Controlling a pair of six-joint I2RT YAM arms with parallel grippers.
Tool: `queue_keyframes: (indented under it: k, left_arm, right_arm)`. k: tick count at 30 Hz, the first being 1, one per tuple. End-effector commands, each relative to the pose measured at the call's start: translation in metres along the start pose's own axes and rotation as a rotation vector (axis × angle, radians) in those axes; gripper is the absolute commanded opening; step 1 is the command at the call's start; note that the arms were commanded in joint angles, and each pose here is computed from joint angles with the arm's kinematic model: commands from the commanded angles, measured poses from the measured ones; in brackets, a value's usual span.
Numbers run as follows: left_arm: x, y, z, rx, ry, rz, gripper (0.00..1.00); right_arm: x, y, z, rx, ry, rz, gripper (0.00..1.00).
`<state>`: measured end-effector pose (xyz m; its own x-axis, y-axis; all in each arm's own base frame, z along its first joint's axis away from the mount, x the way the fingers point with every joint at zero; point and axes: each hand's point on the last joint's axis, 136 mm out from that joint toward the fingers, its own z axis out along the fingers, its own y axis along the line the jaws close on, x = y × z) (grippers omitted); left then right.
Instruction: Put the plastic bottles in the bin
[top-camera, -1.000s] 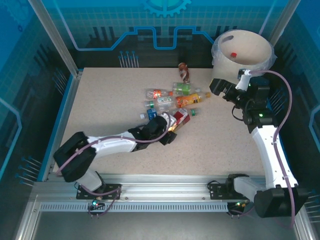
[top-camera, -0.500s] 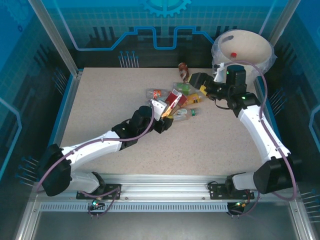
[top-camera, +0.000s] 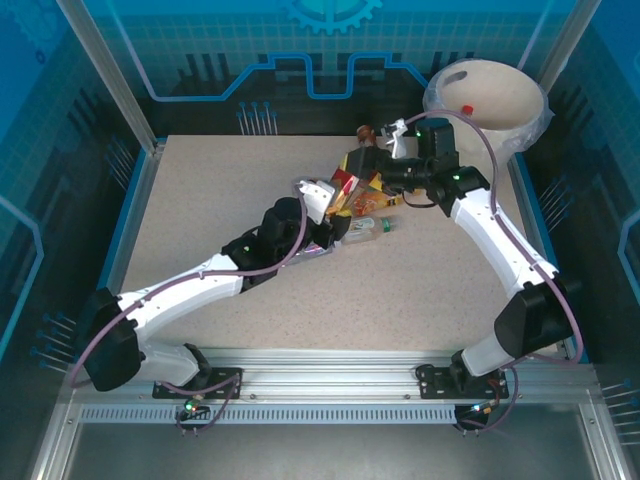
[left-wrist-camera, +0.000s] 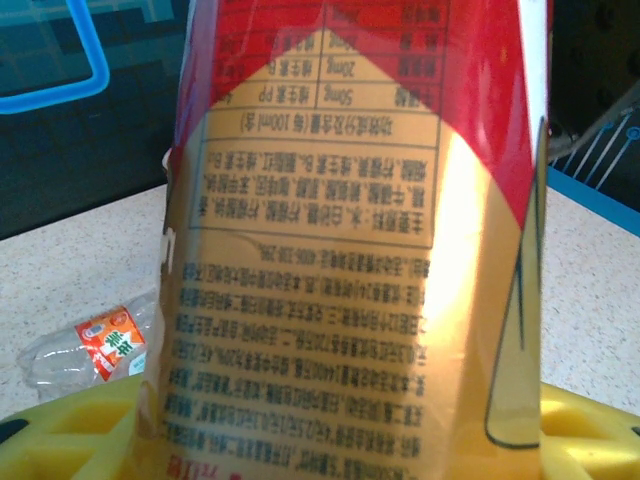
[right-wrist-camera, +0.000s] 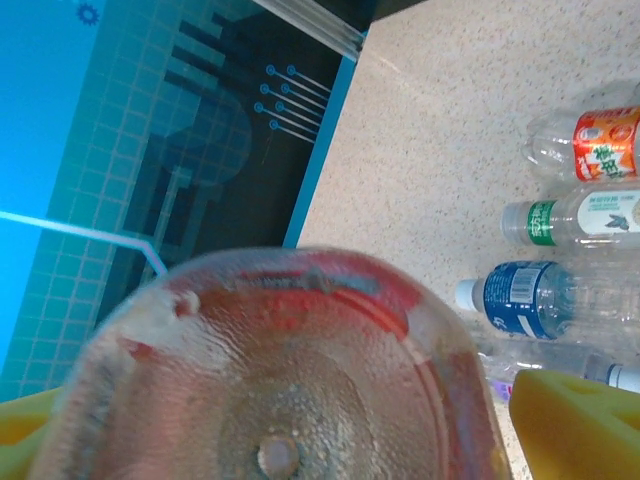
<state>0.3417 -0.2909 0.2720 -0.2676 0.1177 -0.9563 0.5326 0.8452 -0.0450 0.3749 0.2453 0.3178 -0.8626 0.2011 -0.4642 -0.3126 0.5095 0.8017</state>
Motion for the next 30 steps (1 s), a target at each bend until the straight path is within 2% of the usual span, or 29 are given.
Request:
queue_keyframes:
  k: [1, 6, 11, 15, 17, 26, 30]
  left_arm:
    - [-0.024, 0.008, 0.004, -0.043, -0.054, -0.005, 0.52]
    - [-0.027, 0.007, 0.011, -0.042, -0.033, -0.016, 0.52]
    - [-0.020, 0.007, 0.016, -0.034, 0.000, -0.049, 0.52]
    - [-0.017, 0.002, 0.014, -0.001, 0.001, -0.061, 0.54]
    - [-0.017, -0.005, 0.012, 0.052, 0.000, -0.066, 0.58]
    - [-0.022, -0.014, -0.004, 0.182, -0.036, -0.125, 0.92]
    - [-0.025, -0.016, -0.017, 0.232, -0.061, -0.146, 0.99]
  right_arm:
    - [0.011, 0.016, 0.006, -0.056, 0.069, -0.028, 0.91]
    - [0.016, 0.017, 0.012, -0.041, 0.093, -0.039, 0.80]
    - [0.014, 0.018, 0.011, -0.048, 0.075, -0.063, 0.65]
    - [0.011, 0.018, 0.008, -0.031, 0.042, -0.076, 0.56]
    - [0.009, 0.017, 0.007, -0.026, 0.027, -0.079, 0.54]
    - [-0.001, 0.011, -0.001, -0.003, -0.032, -0.069, 0.51]
    - [-0.007, 0.000, -0.008, 0.030, -0.064, -0.049, 0.50]
